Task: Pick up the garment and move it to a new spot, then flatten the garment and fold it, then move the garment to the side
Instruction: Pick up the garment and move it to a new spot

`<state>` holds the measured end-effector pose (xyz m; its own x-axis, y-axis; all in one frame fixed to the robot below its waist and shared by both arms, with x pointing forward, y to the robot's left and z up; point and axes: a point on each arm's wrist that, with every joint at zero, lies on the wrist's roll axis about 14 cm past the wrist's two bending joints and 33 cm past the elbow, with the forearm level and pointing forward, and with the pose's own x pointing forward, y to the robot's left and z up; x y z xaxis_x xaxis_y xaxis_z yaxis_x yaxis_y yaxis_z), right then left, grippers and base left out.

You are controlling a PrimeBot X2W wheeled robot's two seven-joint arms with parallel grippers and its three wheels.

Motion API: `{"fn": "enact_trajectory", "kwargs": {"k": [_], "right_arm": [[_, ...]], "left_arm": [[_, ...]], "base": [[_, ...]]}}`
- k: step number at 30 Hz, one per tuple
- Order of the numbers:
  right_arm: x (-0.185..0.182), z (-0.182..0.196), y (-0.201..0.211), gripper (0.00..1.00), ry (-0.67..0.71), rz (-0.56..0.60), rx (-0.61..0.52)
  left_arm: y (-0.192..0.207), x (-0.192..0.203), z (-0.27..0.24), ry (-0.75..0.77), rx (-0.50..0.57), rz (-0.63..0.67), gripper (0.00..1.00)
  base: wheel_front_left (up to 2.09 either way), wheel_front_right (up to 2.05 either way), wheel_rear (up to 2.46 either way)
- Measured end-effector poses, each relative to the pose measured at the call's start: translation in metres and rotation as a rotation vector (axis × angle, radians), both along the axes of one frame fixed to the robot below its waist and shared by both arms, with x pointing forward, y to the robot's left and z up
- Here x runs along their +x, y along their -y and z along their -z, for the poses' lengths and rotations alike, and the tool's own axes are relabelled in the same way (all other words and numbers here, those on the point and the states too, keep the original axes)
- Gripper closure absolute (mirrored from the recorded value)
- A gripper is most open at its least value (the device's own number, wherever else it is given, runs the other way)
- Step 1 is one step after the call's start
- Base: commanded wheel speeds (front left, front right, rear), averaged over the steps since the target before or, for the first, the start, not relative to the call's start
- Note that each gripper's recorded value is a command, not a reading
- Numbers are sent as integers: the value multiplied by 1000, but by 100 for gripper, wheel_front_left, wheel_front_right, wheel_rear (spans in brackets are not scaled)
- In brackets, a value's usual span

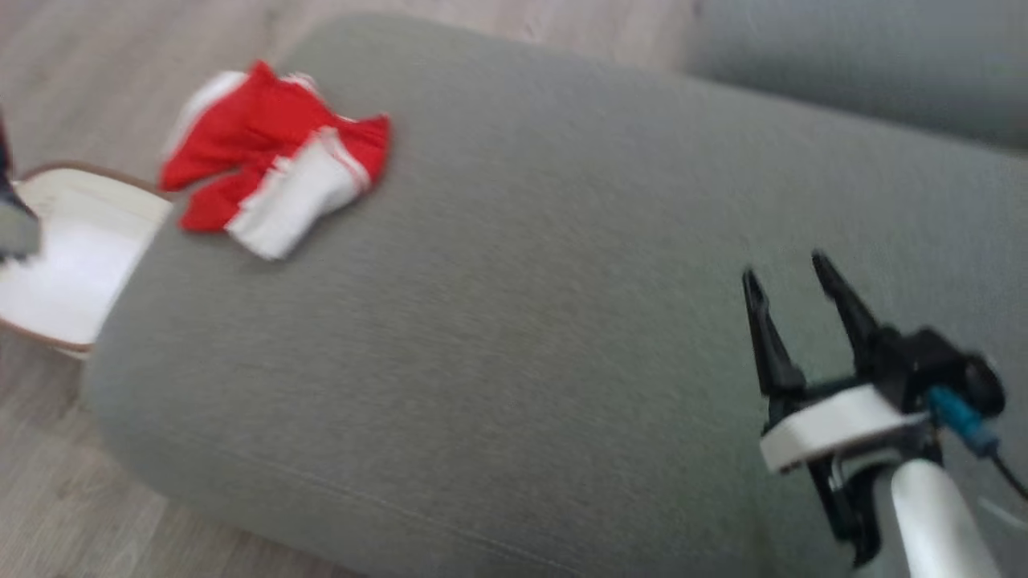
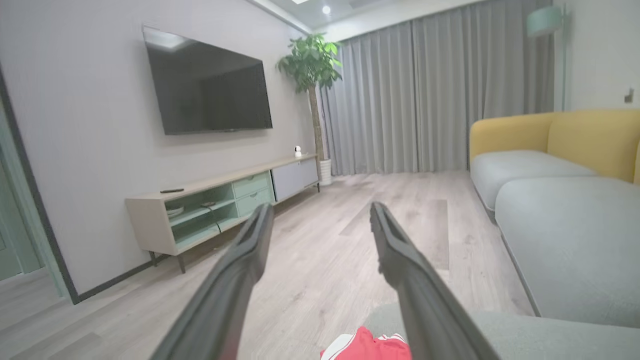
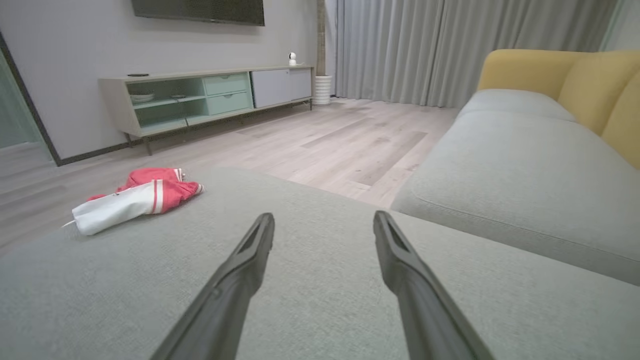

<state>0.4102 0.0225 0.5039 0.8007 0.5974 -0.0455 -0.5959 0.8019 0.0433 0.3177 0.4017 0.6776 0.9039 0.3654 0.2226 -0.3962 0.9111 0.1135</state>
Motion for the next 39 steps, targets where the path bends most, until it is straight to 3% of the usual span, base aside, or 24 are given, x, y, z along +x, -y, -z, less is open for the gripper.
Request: {"fn": "enact_trajectory", "kwargs": {"k": [7,8,9,12,16,30,31,32,33,34,39], "right_arm": [[37,12,41,0,-21,124,-52],[38,18,46,0,-35,134,-61],[41,30,57,0,-68,164,-74],[48,38,82,0,-80,231,-104],[54,54,104,0,-114,288,-140],[59,76,124,0,-163,338,-167],[59,76,123,0,-162,337,-167],[58,76,123,0,-162,336,-166],[58,75,123,0,-161,334,-165],[59,75,122,0,-160,333,-164],[57,69,120,0,-147,328,-150]], "left_arm": [[8,134,61,-269,-88,105,0],[10,146,79,-322,-115,114,0],[22,162,127,-470,-171,151,0],[40,172,194,-650,-255,177,0],[48,181,246,-775,-299,170,0],[52,182,324,-994,-322,124,0],[52,183,325,-993,-332,123,23],[54,184,325,-995,-342,129,70],[56,184,325,-991,-348,136,96],[57,184,325,-987,-350,140,100],[58,191,307,-894,-297,176,100]], "base": [[0,0,0],[0,0,0],[0,0,0],[0,0,0],[0,0,0],[0,0,0],[0,0,0],[0,0,0],[0,0,0],[0,0,0],[0,0,0]]}}
